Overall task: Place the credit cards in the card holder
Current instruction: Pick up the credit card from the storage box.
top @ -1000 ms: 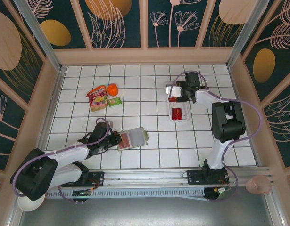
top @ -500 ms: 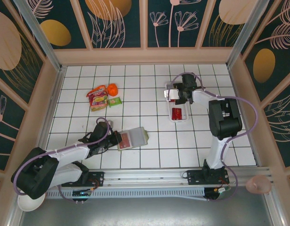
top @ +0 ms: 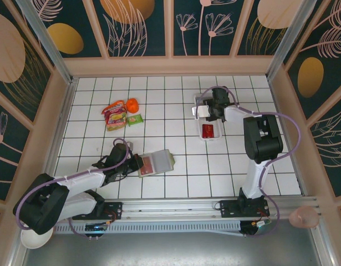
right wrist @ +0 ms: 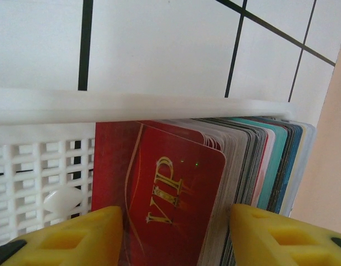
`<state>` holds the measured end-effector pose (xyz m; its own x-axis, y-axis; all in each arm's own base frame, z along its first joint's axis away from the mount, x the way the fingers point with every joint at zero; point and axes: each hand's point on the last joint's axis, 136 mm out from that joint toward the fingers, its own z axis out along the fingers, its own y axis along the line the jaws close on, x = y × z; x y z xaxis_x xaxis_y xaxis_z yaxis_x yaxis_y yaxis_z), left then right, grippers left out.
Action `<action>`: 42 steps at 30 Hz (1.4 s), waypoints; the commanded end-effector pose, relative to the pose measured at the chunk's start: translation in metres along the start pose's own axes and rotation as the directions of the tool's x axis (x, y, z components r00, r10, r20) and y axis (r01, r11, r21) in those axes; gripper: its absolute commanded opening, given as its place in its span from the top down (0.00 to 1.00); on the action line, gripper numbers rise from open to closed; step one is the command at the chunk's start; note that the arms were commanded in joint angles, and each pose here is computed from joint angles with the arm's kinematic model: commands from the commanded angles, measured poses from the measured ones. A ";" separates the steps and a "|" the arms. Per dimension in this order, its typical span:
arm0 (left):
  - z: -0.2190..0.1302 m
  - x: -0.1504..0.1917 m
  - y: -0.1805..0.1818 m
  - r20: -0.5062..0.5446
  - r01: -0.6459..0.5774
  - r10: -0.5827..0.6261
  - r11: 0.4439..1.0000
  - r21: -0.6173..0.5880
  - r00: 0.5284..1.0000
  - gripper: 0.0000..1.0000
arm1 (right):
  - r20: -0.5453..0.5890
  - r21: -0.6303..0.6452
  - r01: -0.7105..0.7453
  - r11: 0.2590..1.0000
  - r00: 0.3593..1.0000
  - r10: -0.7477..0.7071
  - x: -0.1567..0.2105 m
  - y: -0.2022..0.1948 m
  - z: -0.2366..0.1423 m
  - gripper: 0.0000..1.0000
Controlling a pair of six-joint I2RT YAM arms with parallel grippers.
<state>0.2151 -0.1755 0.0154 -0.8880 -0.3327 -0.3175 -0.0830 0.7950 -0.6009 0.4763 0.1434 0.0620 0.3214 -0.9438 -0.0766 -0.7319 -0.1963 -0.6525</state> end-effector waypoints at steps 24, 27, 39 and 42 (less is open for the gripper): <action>0.001 0.029 0.035 -0.091 0.004 -0.014 0.994 -0.112 0.996 1.00 | -0.012 0.077 0.029 0.997 1.000 -0.028 -0.001 -0.026 -0.025 0.64; 0.001 0.029 0.035 -0.092 0.005 -0.016 0.994 -0.110 0.996 1.00 | -0.013 0.076 0.027 0.997 1.000 -0.026 -0.001 -0.025 -0.026 0.67; 0.000 0.031 0.036 -0.090 0.008 -0.018 0.995 -0.102 0.996 1.00 | -0.010 0.057 0.010 0.998 1.000 -0.009 -0.002 -0.013 -0.033 0.77; -0.001 0.030 0.036 -0.085 0.010 -0.019 0.995 -0.100 0.996 1.00 | -0.004 0.044 0.001 0.999 1.000 -0.001 -0.005 -0.008 -0.035 0.81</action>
<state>0.2142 -0.1750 0.0161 -0.8842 -0.3353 -0.3252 -0.0758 0.7900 -0.6084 0.4655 0.1414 0.0836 0.3227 -0.9432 -0.0783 -0.7132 -0.1880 -0.6753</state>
